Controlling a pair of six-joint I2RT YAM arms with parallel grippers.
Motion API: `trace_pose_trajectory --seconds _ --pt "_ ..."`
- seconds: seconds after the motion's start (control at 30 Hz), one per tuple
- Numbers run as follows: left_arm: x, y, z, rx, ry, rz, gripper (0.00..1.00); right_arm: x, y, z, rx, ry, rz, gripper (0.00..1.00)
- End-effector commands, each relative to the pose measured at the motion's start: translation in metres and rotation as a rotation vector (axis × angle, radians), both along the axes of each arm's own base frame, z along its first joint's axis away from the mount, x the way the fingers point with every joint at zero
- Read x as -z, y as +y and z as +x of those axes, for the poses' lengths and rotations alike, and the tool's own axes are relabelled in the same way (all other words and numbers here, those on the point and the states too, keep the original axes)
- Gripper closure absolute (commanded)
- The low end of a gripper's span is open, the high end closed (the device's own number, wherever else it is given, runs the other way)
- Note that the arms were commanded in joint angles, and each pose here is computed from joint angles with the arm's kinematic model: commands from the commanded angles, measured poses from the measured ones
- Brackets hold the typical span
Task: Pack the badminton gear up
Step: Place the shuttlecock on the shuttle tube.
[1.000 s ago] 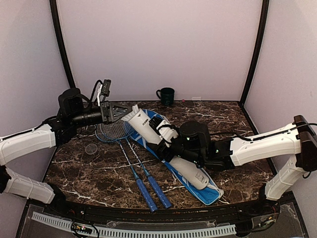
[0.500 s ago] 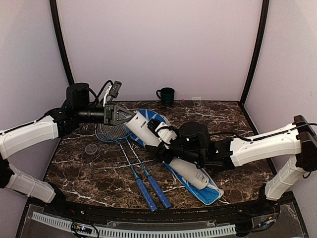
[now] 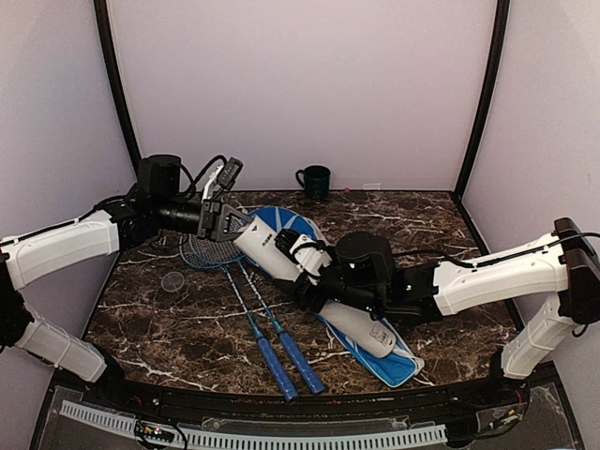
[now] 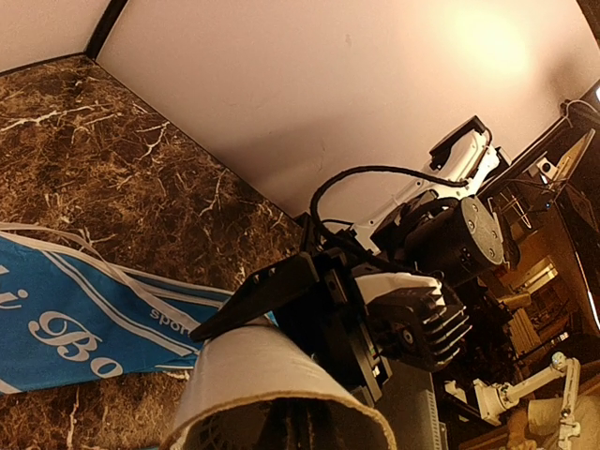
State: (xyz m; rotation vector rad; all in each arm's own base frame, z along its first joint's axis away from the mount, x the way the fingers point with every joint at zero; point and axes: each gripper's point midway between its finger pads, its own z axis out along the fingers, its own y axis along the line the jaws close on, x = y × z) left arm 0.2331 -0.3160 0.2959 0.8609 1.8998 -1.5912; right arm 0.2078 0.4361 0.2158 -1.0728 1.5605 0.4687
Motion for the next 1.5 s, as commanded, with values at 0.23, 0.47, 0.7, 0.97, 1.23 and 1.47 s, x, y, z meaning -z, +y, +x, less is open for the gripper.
trace_pose_trajectory --seconds 0.23,0.47,0.7,0.97,1.23,1.47 --pt "0.012 -0.005 -0.019 0.166 0.044 0.028 1.0 -0.009 0.016 -0.009 -0.045 -0.003 0.045 0.3" --pt "0.013 -0.004 -0.018 0.161 0.026 0.041 0.98 -0.011 0.018 -0.01 -0.047 -0.005 0.052 0.3" --pt "0.009 -0.002 -0.011 0.113 -0.032 0.057 0.88 -0.008 0.016 -0.01 -0.04 -0.003 0.046 0.3" --pt "0.0 0.018 0.013 -0.037 -0.129 0.082 0.6 -0.008 0.011 -0.008 -0.022 -0.007 0.046 0.3" --pt "-0.015 0.05 0.02 -0.13 -0.186 0.06 0.46 -0.008 0.008 -0.007 -0.01 -0.01 0.052 0.3" --pt "-0.023 0.07 0.026 -0.226 -0.253 0.085 0.4 -0.009 0.009 -0.006 -0.004 -0.012 0.059 0.3"
